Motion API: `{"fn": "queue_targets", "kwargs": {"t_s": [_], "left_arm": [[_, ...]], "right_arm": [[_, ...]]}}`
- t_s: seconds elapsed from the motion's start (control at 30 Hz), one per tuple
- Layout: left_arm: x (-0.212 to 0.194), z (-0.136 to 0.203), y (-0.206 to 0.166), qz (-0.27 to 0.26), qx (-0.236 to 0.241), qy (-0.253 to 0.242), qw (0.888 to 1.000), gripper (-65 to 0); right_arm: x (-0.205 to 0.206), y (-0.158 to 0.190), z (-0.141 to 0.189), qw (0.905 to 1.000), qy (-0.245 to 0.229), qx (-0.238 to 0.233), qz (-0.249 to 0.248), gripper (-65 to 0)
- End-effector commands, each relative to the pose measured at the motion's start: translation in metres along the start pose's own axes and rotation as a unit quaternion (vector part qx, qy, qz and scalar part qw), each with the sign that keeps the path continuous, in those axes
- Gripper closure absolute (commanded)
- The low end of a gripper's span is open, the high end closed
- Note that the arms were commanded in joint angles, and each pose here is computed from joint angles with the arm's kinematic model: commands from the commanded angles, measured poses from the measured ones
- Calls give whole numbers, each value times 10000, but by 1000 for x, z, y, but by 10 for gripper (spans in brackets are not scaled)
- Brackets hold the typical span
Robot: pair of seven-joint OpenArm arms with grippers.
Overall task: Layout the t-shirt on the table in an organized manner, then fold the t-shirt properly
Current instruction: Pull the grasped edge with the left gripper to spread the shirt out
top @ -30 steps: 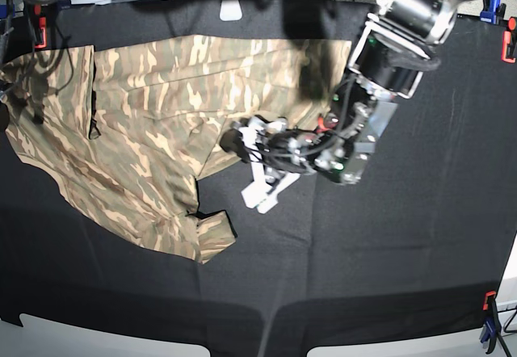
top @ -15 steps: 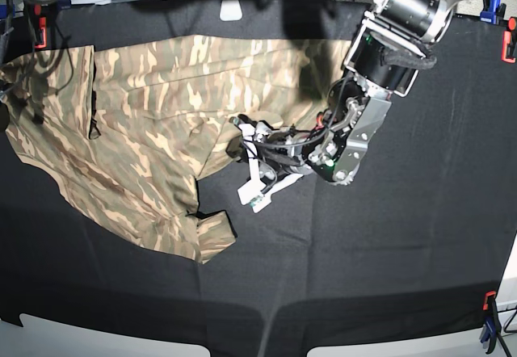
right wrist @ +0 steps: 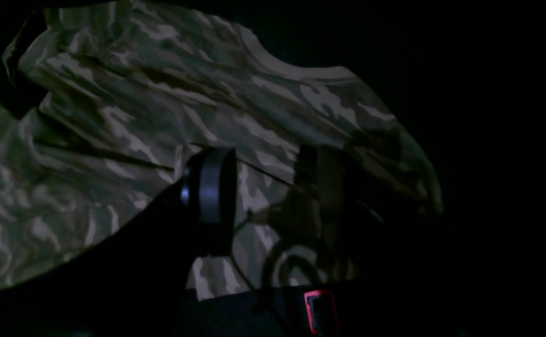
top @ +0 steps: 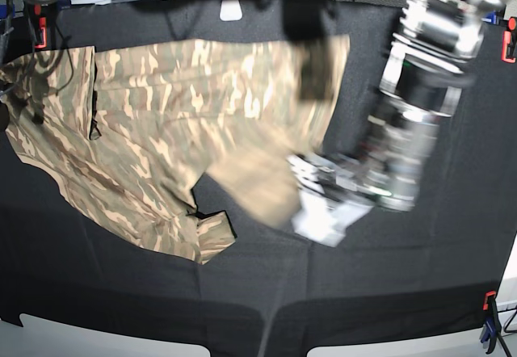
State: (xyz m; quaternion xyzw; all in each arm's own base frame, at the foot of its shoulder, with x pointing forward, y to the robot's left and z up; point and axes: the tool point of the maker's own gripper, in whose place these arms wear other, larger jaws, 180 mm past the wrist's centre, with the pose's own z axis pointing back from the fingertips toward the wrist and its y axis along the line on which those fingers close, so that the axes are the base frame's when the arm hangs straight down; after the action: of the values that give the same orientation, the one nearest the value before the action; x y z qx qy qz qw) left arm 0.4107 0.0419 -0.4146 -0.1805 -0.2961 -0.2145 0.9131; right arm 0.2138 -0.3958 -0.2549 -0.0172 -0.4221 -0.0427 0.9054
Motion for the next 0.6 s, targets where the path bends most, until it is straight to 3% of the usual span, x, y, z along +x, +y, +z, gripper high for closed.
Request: {"fn": "queue_targets", "kwargs": {"t_s": [0.0, 0.27, 0.37, 0.5, 0.57], "left_arm": [[29, 15, 22, -30, 241, -366, 9990, 0], [23, 85, 149, 205, 1744, -705, 9819, 0], [11, 121, 198, 409, 2550, -637, 9640, 0], [-7, 170, 251, 901, 3607, -600, 9264, 0], [-15, 179, 259, 975, 3730, -467, 9215, 0]], "right_arm": [[17, -2, 5, 9996, -233, -30, 178, -269], [17, -2, 5, 9996, -239, -25, 177, -269], [17, -2, 5, 9996, -237, -27, 176, -269], [19, 1, 6, 9994, -296, 49, 159, -269], [23, 6, 6, 9989, -411, 197, 120, -269]]}}
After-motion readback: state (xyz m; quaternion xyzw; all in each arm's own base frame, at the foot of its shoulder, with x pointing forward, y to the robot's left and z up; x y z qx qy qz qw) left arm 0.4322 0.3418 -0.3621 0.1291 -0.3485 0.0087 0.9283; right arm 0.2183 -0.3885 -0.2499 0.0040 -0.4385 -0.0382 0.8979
